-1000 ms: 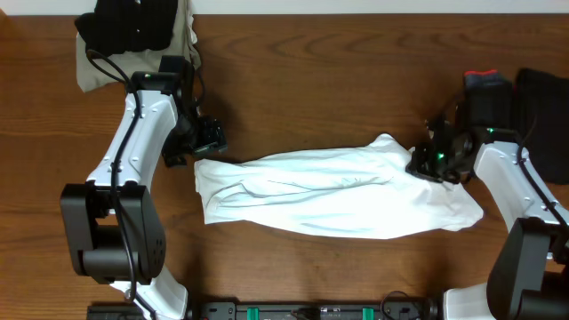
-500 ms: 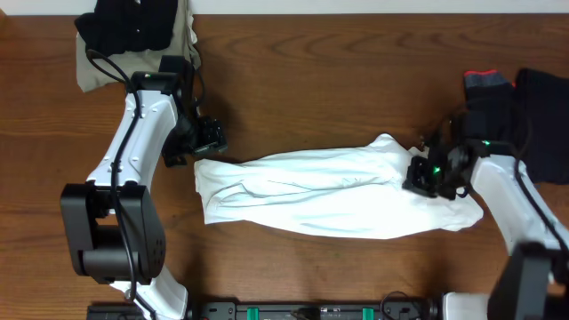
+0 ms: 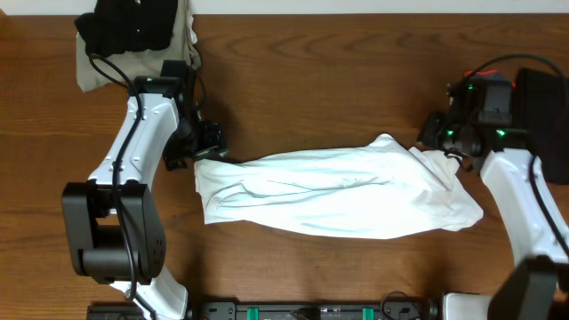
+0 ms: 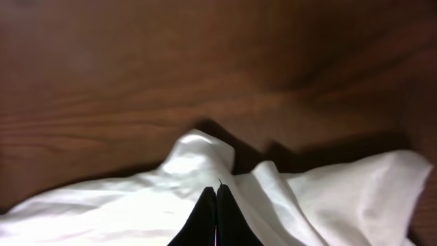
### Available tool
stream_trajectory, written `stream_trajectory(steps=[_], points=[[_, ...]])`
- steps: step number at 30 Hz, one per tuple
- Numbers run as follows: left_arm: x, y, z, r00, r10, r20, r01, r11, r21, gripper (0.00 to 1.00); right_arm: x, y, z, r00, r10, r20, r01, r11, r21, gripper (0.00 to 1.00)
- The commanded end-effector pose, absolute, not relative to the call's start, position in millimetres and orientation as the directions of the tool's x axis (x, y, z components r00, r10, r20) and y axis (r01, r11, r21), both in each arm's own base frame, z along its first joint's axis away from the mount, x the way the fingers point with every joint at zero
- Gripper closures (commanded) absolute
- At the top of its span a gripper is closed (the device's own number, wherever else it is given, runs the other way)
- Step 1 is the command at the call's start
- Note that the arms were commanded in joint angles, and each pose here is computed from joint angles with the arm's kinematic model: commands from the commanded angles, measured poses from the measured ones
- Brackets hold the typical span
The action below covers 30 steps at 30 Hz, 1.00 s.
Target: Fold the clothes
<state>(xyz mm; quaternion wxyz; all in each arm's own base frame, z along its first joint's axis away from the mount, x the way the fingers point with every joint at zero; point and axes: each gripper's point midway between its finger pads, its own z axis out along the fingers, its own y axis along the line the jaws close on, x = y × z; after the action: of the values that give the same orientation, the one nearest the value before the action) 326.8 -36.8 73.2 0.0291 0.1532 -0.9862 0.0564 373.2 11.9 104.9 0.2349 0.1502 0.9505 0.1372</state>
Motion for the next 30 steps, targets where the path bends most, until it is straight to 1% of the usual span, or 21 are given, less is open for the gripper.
stream_trajectory(steps=[1, 5, 8, 14, 19, 25, 30], points=[[323.4, -35.4, 71.0, -0.951, -0.299, 0.08, -0.306, 0.947, -0.099, 0.16, 367.7, 11.7, 78.3, -0.869, 0.37, -0.33, 0.271, 0.912, 0.309, 0.99], [324.9, -35.5, 70.4, -0.951, -0.299, 0.074, -0.306, 0.947, -0.101, 0.16, 355.9, 12.6, 45.5, -0.902, 0.371, -0.221, 0.306, 0.91, 0.281, 0.99], [324.6, -35.5, 70.4, -0.951, -0.299, 0.076, -0.306, 0.947, -0.101, 0.16, 350.6, 15.1, 33.1, -0.912, 0.372, -0.173, 0.316, 0.906, 0.281, 0.99], [324.6, -35.5, 70.3, -0.951, -0.299, 0.076, -0.306, 0.947, -0.101, 0.16, 342.2, 28.5, 35.5, -0.923, 0.366, -0.118, 0.308, 0.888, 0.342, 0.99], [323.7, -35.4, 70.4, -0.951, -0.299, 0.079, -0.306, 0.947, -0.099, 0.16, 315.9, 27.2, 30.2, -0.93, 0.366, -0.018, 0.345, 0.891, 0.295, 0.99], [323.7, -35.4, 70.4, -0.951, -0.299, 0.079, -0.306, 0.947, -0.099, 0.16, 298.5, 28.1, 28.8, -0.938, 0.344, 0.044, 0.343, 0.899, 0.273, 0.99], [323.7, -35.4, 70.4, -0.951, -0.299, 0.079, -0.306, 0.947, -0.099, 0.16, 278.5, 29.2, 28.8, -0.931, 0.343, 0.124, 0.364, 0.898, 0.248, 0.99]])
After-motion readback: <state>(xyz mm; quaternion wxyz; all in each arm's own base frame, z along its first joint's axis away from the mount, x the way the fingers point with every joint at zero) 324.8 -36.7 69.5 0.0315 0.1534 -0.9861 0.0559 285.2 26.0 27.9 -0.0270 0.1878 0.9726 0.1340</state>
